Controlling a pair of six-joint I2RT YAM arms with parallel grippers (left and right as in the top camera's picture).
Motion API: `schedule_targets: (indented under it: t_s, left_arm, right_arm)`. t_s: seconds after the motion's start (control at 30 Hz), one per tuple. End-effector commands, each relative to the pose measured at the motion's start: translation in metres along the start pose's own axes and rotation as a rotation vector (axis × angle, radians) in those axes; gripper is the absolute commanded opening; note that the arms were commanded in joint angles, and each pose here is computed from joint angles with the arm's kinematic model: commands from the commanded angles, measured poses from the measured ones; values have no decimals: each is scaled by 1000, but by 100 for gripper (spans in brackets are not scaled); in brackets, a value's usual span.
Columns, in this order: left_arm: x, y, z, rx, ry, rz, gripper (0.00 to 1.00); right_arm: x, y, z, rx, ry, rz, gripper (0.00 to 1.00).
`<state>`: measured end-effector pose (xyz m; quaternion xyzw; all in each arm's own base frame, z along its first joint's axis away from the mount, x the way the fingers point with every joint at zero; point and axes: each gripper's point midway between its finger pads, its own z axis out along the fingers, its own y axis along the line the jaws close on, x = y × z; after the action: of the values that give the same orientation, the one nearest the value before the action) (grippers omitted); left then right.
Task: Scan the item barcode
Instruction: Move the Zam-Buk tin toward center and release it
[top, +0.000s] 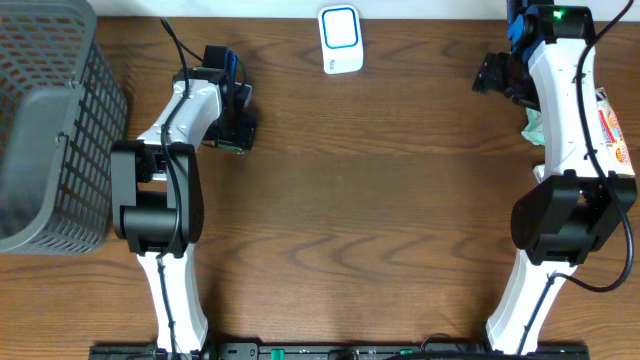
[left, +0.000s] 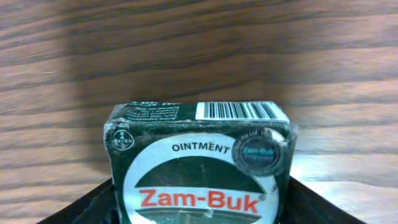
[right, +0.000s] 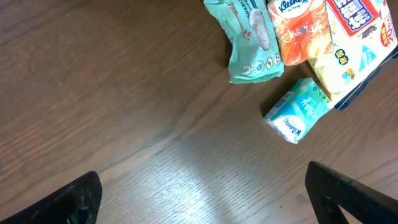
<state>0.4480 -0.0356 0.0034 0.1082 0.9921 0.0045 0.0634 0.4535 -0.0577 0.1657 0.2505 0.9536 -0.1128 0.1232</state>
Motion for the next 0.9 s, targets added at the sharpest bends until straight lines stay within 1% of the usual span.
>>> schedule_targets:
  t_s: [0.0,0.07,0.1,0.17,0.23,0.37,0.47,0.5,0.53,0.57,0.63,0.7,0.73,0.77,0.8,0.83,0.87]
  left_arm:
    - [10,-39,7,192,34,4,69]
    - [11,-54,3,238,42,-21,69]
    - [11,-64,1,267,45,-10,69]
    - [11,-98,-9,342,42,28,69]
    - [11,-121,-14,353,44,41,68]
    - [17,-197,-30,370,46,132,68]
    - [13,-238,-47,388,14,135,70]
    - [7,-254,-61,402,-16,123,70]
    - [-1,-268,-77,420,-56,116,84]
    - [-7,-273,-90,431,-88,119,88]
    - [-19,-276,-117,450,-156,129,89]
    - [-27,-269,-136,458,-206,121,91]
    - [-35,-247,-154,420,-256,86,94]
    - [-38,-229,-158,378,-270,58,95]
    - [-39,-207,-161,319,-277,23,95]
    - [-36,-173,-162,222,-268,-31,96]
    - [-33,-152,-162,165,-255,-63,97]
  right_arm:
    - [-3,-3,-11,-10,-24,9,99]
    - [-3,-3,-11,-10,-24,9,99]
    - [-3,-3,-11,-10,-24,9,99]
    - [-3,-3,-11,-10,-24,9,99]
    - [-3,-3,-11,-10,-24,9,99]
    - [-3,-3,-11,-10,-24,8,99]
    - [-3,-3,-11,-10,-24,9,99]
    - [-3,-3,-11,-10,-24,9,99]
    - [-3,-3,-11,-10,-24,8,99]
    - [-3,-3,-11,-10,-24,8,99]
    - [-3,-3,-11,-10,-24,9,99]
    - [-3,-3,-11,-10,-24,9,99]
    - [-3,-3,-11,-10,-24,9,99]
    - [-3,-3,-11,-10,-24,9,99]
    - [-3,-3,-11,-10,-24,9,99]
    - [-3,-3,-11,-10,-24,9,99]
    - [-3,-3,-11,-10,-24,9,99]
